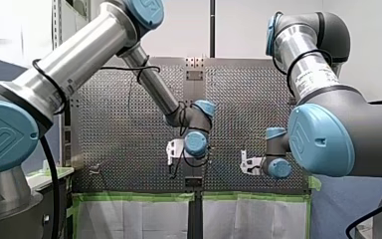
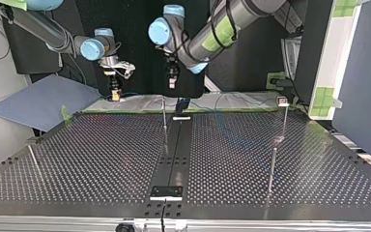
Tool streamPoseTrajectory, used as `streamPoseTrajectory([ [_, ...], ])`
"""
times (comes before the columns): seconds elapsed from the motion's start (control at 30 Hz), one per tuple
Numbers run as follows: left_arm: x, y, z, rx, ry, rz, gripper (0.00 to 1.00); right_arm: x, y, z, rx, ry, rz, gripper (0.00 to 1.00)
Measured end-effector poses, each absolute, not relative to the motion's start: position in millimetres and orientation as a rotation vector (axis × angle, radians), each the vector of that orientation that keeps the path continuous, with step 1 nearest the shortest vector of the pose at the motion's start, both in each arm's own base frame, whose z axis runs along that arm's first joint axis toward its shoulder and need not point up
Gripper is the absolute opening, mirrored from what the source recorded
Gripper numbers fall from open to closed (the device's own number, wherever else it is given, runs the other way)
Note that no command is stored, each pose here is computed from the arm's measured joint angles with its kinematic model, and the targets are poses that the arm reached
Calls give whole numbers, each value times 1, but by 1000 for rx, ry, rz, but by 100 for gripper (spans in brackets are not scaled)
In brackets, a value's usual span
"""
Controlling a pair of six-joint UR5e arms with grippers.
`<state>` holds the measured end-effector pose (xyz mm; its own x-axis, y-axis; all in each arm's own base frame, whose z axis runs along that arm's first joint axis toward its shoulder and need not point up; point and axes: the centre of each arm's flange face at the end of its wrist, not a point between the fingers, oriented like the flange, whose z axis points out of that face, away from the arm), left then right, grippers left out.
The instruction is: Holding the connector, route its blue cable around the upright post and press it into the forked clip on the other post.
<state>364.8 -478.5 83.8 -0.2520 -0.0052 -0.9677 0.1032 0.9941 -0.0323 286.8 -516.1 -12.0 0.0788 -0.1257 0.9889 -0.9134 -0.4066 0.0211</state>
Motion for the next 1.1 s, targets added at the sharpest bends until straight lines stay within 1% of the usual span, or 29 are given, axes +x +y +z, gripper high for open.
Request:
streamPoseTrajectory([
  [0.23, 344, -456, 100, 52, 1885, -125, 100, 286, -517, -12, 1639, -1052, 1404, 0],
  [0.57, 320, -427, 117, 10, 1949, -131, 100, 287, -516, -11, 1643, -1051, 1417, 0],
  [0.7, 311, -420, 124, -22, 1945, -163, 100, 288, -516, -12, 1645, -1051, 1419, 0],
  [1.1, 292, -404, 147, -131, 1885, -342, 100, 291, -514, -12, 1648, -1047, 1425, 0],
])
